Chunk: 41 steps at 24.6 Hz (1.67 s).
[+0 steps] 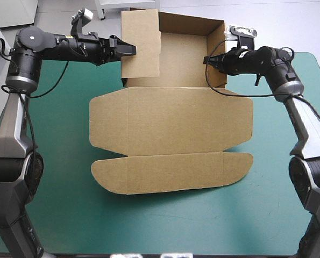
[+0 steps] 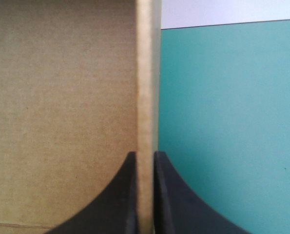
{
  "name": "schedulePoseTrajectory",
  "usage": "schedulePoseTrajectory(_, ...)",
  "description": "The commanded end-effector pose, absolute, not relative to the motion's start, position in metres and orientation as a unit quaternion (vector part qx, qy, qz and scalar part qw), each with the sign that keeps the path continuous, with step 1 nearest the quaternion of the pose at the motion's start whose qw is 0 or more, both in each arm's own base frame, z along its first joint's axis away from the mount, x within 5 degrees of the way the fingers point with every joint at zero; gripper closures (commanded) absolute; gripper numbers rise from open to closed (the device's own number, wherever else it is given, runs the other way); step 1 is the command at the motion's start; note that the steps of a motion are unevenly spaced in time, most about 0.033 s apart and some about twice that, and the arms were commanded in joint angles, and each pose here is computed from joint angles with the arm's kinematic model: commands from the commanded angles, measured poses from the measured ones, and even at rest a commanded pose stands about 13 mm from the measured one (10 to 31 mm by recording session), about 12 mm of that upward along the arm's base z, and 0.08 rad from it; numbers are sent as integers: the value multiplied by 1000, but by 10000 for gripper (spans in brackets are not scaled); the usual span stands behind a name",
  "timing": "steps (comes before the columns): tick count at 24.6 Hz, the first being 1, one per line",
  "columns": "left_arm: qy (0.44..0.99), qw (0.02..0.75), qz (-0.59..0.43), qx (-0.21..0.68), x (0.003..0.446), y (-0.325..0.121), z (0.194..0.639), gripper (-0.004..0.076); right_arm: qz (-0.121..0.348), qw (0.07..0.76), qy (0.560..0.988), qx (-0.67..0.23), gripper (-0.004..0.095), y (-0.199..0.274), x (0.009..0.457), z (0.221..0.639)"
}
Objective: Fold the box
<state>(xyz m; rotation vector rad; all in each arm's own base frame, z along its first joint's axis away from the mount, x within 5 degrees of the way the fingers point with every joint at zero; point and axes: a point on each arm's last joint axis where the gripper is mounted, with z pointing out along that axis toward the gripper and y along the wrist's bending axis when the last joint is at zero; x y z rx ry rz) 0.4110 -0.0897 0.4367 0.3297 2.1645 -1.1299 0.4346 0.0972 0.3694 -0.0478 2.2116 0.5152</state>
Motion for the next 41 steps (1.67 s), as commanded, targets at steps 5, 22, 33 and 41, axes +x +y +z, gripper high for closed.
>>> schedulePoseTrajectory(5, 826, 345, -419, 153, 381, -123, 466, 191, 237, 476, 847, -1, 907, 93, 423, 410)
schedulePoseTrajectory(22, 883, 408, -202, 115, 371, -185, 463, 191, 253, 465, 848, -17, 906, 110, 418, 409)
schedulePoseTrajectory(33, 917, 375, -85, 107, 388, -173, 434, 211, 269, 468, 841, -36, 907, 125, 414, 412)
schedulePoseTrajectory(41, 933, 330, -83, 115, 399, -182, 408, 211, 268, 467, 842, -43, 907, 125, 414, 411)
